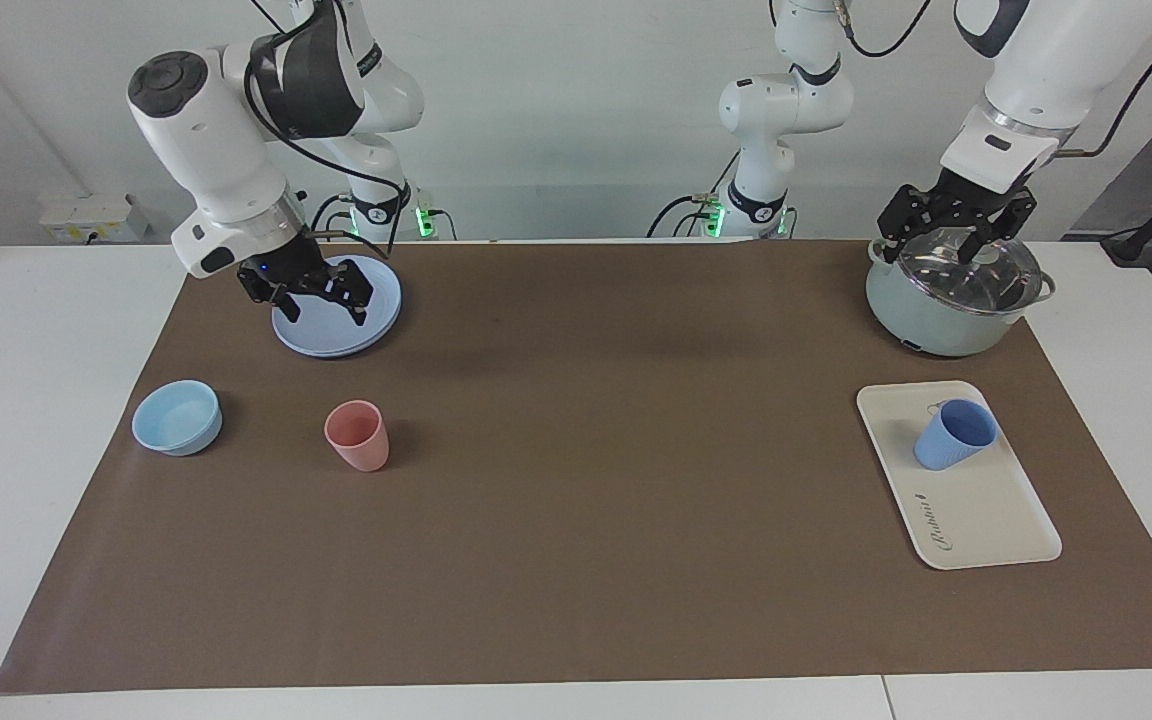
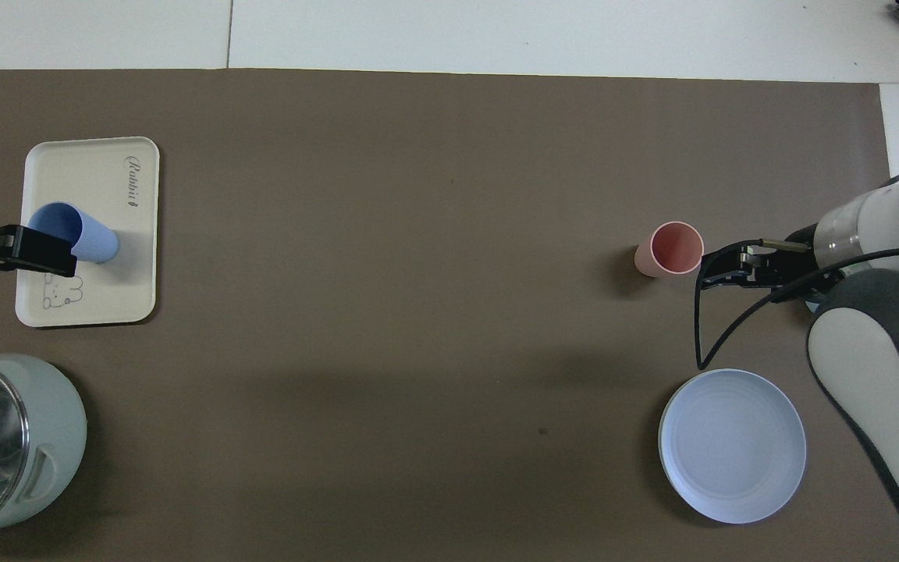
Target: Place cup on tray
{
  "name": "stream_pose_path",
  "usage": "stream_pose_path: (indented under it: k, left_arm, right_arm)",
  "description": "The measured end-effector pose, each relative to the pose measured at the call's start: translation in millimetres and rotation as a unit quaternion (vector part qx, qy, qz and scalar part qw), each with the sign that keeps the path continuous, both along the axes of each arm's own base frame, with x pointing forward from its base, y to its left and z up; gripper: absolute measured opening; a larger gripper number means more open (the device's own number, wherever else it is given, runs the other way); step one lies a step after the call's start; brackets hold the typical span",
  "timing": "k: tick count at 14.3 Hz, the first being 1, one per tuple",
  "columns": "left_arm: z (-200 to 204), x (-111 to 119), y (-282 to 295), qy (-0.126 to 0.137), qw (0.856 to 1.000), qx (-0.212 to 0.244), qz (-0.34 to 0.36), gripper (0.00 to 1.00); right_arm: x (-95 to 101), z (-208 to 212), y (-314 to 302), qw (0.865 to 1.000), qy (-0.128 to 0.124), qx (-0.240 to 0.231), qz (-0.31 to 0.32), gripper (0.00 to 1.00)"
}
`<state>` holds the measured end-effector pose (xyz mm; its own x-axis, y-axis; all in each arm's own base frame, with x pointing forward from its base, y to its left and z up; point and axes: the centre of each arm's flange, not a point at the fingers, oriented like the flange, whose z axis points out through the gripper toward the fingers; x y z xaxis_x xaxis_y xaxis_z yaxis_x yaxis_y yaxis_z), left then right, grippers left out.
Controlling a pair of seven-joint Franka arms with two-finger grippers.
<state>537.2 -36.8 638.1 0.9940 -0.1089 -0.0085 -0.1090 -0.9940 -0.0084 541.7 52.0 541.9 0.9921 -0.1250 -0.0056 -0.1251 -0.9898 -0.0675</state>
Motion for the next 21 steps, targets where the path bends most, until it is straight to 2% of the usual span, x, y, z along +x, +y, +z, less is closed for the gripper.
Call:
stream_pose_path:
  k: [4, 7, 13, 18, 21]
  left_arm:
    - [-10, 2, -3, 0.004, 1.000, -0.001, -0.003, 1.00]
    - [-8, 2, -4, 0.004, 1.000, -0.004, -0.003, 1.00]
    - [-8, 3, 8, 0.002, 1.000, -0.005, 0.004, 1.00]
    - [-10, 3, 7, 0.004, 1.000, -0.007, 0.003, 1.00]
    - [-10, 3, 7, 0.004, 1.000, -0.007, 0.003, 1.00]
  right_arm:
    - [2.5, 50, 1, 0.999, -0.019, -0.028, 0.041, 1.00]
    - [7.1, 77, -3, 0.997, -0.016, -0.044, 0.068, 1.00]
    - [8.5, 82, -10, 0.997, -0.012, -0.044, 0.062, 1.00]
    - [7.6, 94, -41, 0.998, -0.022, -0.044, 0.036, 1.00]
    - [2.7, 92, -40, 0.998, -0.005, -0.044, 0.038, 1.00]
